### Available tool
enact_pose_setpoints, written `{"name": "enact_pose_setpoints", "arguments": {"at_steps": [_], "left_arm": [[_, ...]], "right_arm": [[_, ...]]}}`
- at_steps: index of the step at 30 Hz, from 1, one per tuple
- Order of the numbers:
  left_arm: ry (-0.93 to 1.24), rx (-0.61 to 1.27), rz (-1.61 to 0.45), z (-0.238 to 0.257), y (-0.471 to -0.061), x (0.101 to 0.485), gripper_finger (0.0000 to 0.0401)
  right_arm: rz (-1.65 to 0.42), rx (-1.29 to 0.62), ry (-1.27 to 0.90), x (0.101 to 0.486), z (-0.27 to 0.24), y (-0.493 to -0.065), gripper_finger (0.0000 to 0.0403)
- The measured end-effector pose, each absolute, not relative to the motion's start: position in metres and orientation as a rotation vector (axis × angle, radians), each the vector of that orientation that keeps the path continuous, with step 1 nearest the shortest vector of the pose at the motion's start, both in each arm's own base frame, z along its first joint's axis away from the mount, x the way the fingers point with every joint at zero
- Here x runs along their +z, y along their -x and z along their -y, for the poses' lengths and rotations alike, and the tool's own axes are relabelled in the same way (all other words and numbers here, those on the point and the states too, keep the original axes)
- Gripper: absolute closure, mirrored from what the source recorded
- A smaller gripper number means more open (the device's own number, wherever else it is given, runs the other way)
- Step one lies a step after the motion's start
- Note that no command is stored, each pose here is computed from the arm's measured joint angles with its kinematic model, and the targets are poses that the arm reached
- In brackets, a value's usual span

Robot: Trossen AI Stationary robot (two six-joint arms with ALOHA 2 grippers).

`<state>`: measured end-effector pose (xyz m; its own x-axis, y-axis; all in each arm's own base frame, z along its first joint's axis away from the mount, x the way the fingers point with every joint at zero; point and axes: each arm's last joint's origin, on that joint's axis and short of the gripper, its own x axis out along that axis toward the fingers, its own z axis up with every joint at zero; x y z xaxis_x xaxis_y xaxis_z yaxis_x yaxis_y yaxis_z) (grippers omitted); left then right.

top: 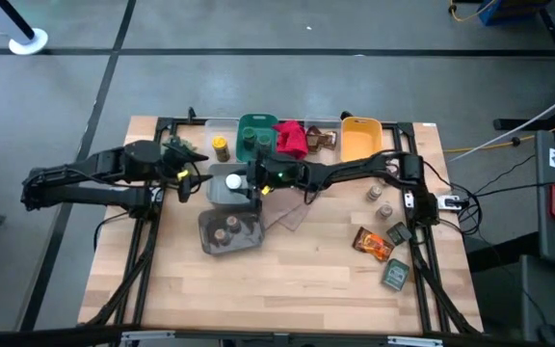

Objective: Sort spices by type
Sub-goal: Put the white seasoning bottle into the gray bin

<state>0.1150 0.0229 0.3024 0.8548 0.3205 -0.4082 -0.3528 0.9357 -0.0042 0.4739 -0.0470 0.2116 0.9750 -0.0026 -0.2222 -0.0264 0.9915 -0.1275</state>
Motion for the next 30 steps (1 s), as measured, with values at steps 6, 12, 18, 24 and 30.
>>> {"name": "enact_pose_setpoints", "arguments": {"at_steps": [6, 12, 18, 24, 30], "left_arm": [[0.081, 0.354, -0.395, -0.022, -0.111, 0.304, 0.0132], [0.081, 0.354, -0.393, -0.022, -0.111, 0.305, 0.0132], [0.081, 0.354, -0.393, -0.022, -0.111, 0.305, 0.0132], [0.081, 0.354, -0.393, -0.022, -0.111, 0.305, 0.0132], [0.081, 0.354, -0.393, -0.022, -0.111, 0.305, 0.0132]], "right_arm": [[-0.281, 0.01, 0.106, 0.185, 0.049, -0.479, 0.0185], [-0.308, 0.012, 0.104, 0.17, 0.049, -0.482, 0.0184], [-0.313, 0.011, 0.105, 0.168, 0.049, -0.483, 0.0184], [-0.316, 0.012, 0.106, 0.167, 0.048, -0.483, 0.0184], [-0.317, 0.011, 0.103, 0.167, 0.048, -0.483, 0.0177]]}}
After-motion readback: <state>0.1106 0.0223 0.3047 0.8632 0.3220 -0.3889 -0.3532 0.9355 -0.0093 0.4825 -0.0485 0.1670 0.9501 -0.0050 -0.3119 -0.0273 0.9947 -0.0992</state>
